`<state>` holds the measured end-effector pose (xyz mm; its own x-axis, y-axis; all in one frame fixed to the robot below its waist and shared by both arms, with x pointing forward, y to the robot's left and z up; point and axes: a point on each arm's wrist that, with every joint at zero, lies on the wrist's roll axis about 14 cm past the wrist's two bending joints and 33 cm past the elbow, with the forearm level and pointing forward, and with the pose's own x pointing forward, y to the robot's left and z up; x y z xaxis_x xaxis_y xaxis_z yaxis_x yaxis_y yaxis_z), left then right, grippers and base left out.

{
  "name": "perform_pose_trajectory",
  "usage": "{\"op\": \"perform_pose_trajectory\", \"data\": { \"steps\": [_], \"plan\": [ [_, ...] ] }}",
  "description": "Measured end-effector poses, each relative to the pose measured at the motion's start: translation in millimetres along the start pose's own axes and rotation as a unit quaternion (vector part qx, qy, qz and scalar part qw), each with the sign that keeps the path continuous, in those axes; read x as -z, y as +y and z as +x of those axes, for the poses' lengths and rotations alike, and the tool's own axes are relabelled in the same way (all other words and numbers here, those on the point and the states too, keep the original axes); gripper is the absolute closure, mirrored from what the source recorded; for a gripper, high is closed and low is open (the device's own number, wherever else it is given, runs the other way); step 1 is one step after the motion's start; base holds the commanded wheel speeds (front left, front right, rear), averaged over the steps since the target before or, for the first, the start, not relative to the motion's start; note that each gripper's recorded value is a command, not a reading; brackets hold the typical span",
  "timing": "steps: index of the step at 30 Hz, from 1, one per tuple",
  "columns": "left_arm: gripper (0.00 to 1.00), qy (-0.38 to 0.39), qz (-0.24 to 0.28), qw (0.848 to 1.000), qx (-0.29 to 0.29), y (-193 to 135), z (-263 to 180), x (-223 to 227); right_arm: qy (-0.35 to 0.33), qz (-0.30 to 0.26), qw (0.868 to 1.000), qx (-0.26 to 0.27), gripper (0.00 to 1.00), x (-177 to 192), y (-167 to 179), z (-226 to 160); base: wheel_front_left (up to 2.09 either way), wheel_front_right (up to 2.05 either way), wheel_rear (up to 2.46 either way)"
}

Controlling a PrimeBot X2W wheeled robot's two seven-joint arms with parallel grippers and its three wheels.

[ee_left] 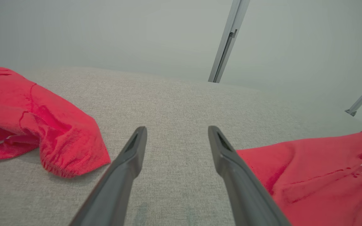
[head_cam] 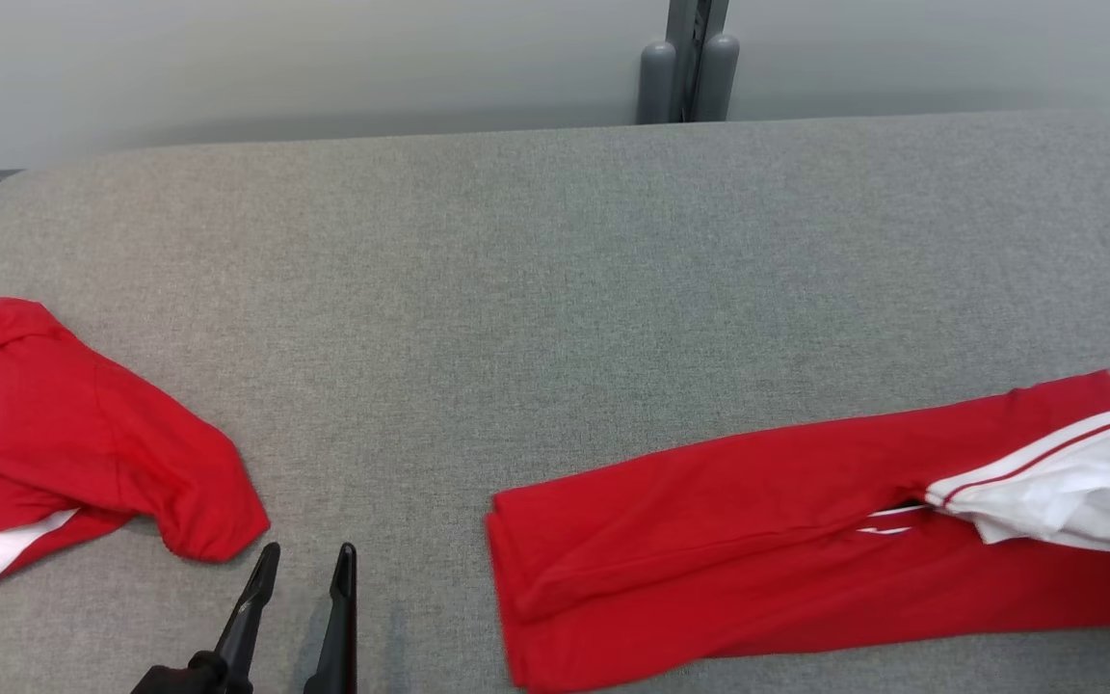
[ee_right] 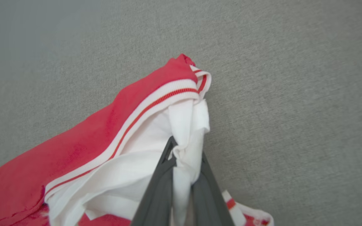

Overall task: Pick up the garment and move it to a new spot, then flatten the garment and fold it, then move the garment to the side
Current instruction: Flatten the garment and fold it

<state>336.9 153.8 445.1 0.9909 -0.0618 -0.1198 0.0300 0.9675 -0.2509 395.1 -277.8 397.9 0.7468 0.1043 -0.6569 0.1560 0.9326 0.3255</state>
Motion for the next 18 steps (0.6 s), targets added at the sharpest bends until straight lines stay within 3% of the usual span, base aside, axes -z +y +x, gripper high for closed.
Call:
{"op": "perform_pose_trajectory", "data": {
  "steps": [4, 8, 14, 18],
  "plan": [
    [0.0, -0.006, -0.006, 1.0, -0.004, 2, -9, -3, -0.047, -0.006, 0.999, 0.028, 1.0, -35, -28, -28, 0.0, 0.0, 0.0],
    [0.0, -0.013, -0.012, 1.0, -0.008, 1, -13, -7, -0.068, -0.019, 0.997, 0.01, 1.0, -51, -19, -42, 0.0, 0.0, 0.0],
    [0.0, -0.018, -0.02, 1.0, -0.012, 0, -17, -9, -0.065, -0.052, 0.993, -0.088, 1.0, -34, 55, -51, 0.0, 0.0, 0.0],
    [0.0, -0.012, -0.021, 1.0, -0.007, -4, -18, -6, -0.04, -0.062, 0.983, -0.167, 1.0, 0, 121, -51, 0.0, 0.0, 0.0]
  ]
}}
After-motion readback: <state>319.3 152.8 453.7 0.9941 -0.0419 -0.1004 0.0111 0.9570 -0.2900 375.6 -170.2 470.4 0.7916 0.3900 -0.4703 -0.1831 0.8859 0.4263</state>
